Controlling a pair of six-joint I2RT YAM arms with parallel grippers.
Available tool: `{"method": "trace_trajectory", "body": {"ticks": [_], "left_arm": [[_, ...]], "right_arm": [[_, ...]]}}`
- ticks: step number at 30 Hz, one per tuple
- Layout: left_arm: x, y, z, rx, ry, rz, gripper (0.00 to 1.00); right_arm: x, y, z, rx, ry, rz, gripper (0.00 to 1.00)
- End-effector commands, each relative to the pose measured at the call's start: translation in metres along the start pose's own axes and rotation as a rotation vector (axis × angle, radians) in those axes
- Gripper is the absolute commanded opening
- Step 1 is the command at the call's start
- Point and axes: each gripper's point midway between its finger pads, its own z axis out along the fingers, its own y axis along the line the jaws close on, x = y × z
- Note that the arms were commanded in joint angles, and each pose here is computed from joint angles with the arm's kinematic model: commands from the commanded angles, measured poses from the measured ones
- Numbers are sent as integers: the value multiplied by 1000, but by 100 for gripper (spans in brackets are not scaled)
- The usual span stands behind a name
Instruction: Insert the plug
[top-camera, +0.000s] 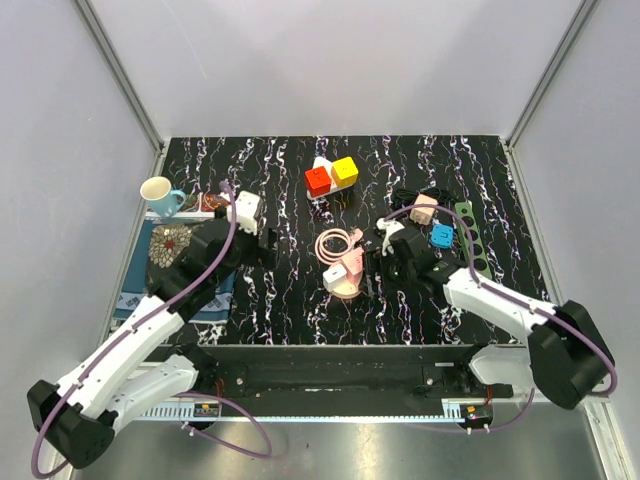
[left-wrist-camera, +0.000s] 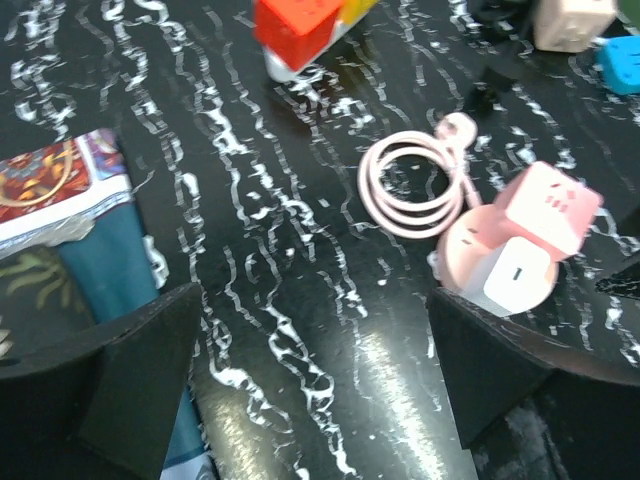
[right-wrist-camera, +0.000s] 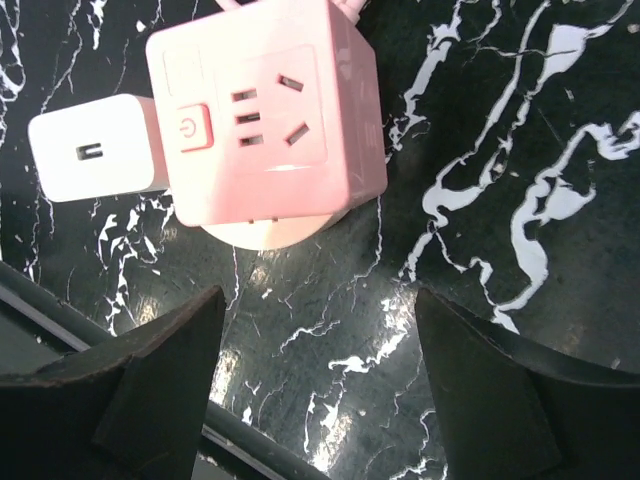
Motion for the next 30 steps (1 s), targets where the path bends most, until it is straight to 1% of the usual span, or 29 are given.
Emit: {"method": "trace_trajectory", "body": {"ticks": [1,2,4,5,6,7,9,10,12,13,14,15,16,17,18,19,20,21,23,25,26,28,29,30], "left_arm": [[5,39,-13,-189,-43,11,99],[2,46,-21,-227,-73,13,99],[7,57,-26,-277,-89,27,99],[5,60,-32,-291,-115,24,99],[4,62,-34,-304,-135,23,99],[11,67,-34,-325,-132,30,99],[5,69,-38,-339,-187,18,99],[7,72,-39,-350,-196,13,99],[1,70,-39,-344,-225,0,99],[-2,70,-39,-342,-233,1,99],[-4,71,-40,-348,-236,0,99],[-3,73,-41,-358,-229,3,99],[-3,76,-43,-379,-229,-1,99],[-2,78,-43,-385,-227,-4,99],[-2,78,-44,-385,-230,-6,99],[-2,77,-44,-382,-233,-7,99],[-2,77,-44,-380,-233,-7,99],[-2,78,-45,-383,-236,-6,99],[-2,80,-47,-396,-236,-3,99],[-2,80,-47,-399,-231,-2,99],[-1,80,-47,-397,-228,1,99],[-3,79,-47,-394,-229,2,99],[-2,79,-46,-392,-224,3,99],[-3,78,-46,-388,-225,5,99]], "right_arm": [[-18,13,20,-18,-53,-16,80],[-16,17,24,-26,-41,-29,78],[-15,20,36,-27,-20,-39,76],[-8,23,45,-29,12,-53,75],[-10,26,49,-31,14,-60,74],[-18,31,52,-39,4,-72,74],[-20,36,64,-38,18,-86,72],[-36,45,66,-54,-10,-94,71],[-44,49,81,-56,-5,-99,70],[-69,60,84,-72,-49,-112,69],[-72,59,97,-60,-42,-120,69],[-102,71,99,-74,-98,-132,69],[-112,75,105,-74,-112,-139,69],[-115,73,119,-61,-103,-141,68],[-145,84,120,-72,-160,-152,69],[-156,84,125,-63,-179,-157,70],[-158,78,139,-33,-171,-161,71],[-181,87,137,-43,-215,-169,72],[-190,81,140,-30,-206,-149,75],[-200,76,132,-18,-224,-138,78],[-205,68,120,2,-230,-128,79],[-199,50,111,33,-211,-112,83],[-206,34,93,58,-229,-86,84],[-195,20,88,81,-207,-61,85]]}}
